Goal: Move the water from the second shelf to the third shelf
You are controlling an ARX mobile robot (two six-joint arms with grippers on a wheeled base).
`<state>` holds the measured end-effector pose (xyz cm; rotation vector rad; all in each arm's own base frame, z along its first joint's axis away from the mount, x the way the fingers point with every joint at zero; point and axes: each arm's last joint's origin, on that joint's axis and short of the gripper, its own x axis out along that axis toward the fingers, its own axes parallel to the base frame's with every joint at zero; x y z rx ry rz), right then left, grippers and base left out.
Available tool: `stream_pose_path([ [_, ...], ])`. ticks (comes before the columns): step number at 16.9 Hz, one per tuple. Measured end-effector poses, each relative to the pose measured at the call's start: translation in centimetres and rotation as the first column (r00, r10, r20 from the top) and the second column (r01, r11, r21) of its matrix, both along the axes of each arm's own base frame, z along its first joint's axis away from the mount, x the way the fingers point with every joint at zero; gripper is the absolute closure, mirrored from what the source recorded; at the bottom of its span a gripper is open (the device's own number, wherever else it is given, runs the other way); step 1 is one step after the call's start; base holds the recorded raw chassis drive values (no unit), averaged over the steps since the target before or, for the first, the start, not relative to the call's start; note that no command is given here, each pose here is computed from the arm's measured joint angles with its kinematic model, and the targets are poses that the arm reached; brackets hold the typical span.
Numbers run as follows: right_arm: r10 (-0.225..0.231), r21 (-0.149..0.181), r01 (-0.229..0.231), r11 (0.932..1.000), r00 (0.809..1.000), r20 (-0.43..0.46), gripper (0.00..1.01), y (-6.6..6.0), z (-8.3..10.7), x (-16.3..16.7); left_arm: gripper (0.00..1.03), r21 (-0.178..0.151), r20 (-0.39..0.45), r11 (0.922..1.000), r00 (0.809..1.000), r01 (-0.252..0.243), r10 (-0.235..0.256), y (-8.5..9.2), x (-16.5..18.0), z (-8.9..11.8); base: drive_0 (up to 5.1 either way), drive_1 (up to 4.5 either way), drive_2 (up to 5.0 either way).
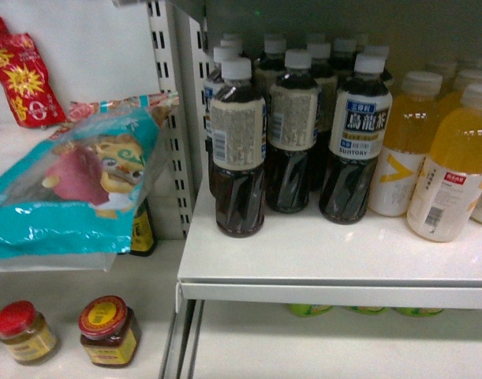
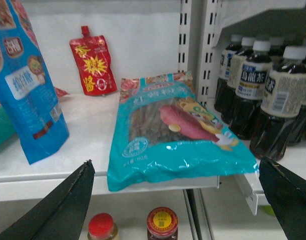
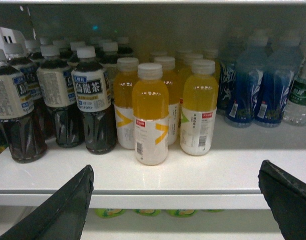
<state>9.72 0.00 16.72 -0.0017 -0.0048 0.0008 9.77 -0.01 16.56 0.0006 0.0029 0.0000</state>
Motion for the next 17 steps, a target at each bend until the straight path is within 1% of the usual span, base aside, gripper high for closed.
stream_pose_path([
  [17,-0.001,0.001,0.001,1.0000,1.000,-0.002,0.03,0.00,-0.01,0.00,0.05,0.000,-0.002,1.0000,1.000,0.001,-0.001,0.00,0.00,-0.02,0.0,0.00,0.0],
])
